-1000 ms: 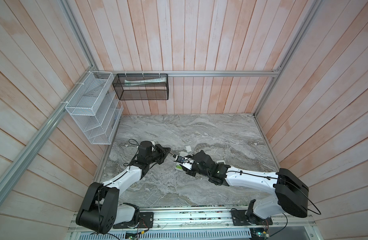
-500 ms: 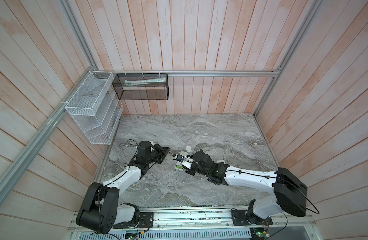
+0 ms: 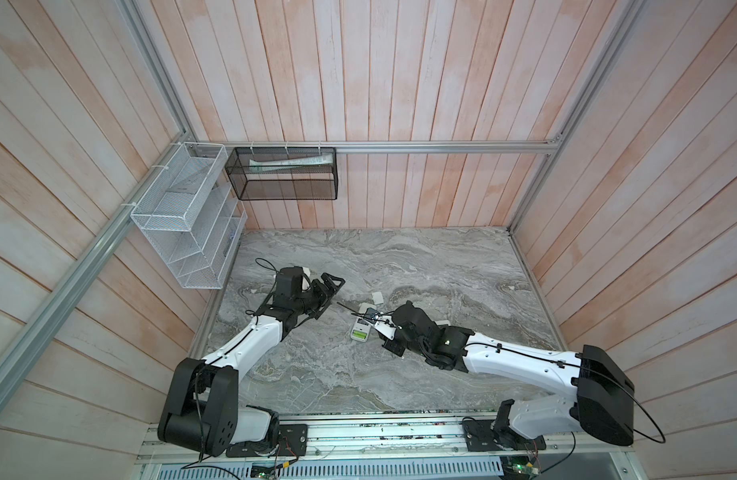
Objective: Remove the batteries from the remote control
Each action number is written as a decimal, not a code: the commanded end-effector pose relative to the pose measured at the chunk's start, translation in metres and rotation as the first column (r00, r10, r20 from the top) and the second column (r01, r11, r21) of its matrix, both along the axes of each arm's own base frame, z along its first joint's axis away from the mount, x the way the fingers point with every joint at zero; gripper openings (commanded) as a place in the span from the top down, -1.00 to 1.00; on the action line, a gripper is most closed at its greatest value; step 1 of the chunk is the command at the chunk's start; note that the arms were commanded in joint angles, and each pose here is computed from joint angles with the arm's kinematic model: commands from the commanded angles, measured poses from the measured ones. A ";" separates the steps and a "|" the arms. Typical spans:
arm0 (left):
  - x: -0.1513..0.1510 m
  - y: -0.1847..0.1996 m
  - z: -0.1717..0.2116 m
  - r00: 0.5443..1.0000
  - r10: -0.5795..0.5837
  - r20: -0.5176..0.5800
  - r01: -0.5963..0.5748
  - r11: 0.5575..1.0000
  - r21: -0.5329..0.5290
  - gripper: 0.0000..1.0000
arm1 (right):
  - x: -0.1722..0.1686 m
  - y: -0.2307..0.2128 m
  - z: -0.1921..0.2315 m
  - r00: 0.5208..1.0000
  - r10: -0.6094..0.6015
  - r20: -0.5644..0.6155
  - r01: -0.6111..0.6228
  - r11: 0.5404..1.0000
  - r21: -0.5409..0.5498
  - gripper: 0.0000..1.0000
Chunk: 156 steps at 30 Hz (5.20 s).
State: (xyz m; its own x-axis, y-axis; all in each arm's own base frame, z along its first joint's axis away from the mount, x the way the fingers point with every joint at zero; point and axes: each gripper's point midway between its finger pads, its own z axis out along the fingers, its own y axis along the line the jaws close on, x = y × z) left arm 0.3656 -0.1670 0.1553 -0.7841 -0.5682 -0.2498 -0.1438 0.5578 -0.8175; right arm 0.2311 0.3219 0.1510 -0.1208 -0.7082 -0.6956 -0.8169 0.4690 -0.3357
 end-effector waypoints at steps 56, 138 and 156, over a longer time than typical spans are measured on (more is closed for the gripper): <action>-0.005 -0.094 -0.139 0.813 -0.432 -0.390 0.569 0.451 0.687 -0.55 | -0.043 -0.058 -0.002 0.983 -0.006 -0.183 -0.053 0.947 -0.316 1.00; -0.010 -0.060 -0.152 0.801 -0.333 -0.498 0.583 0.242 0.776 0.02 | -0.040 -0.043 -0.014 0.986 0.065 -0.155 -0.129 0.885 -0.448 1.00; -0.012 -0.062 -0.156 0.796 -0.335 -0.504 0.589 0.237 0.773 0.02 | -0.037 -0.035 -0.007 0.988 0.087 -0.125 -0.132 0.898 -0.419 1.00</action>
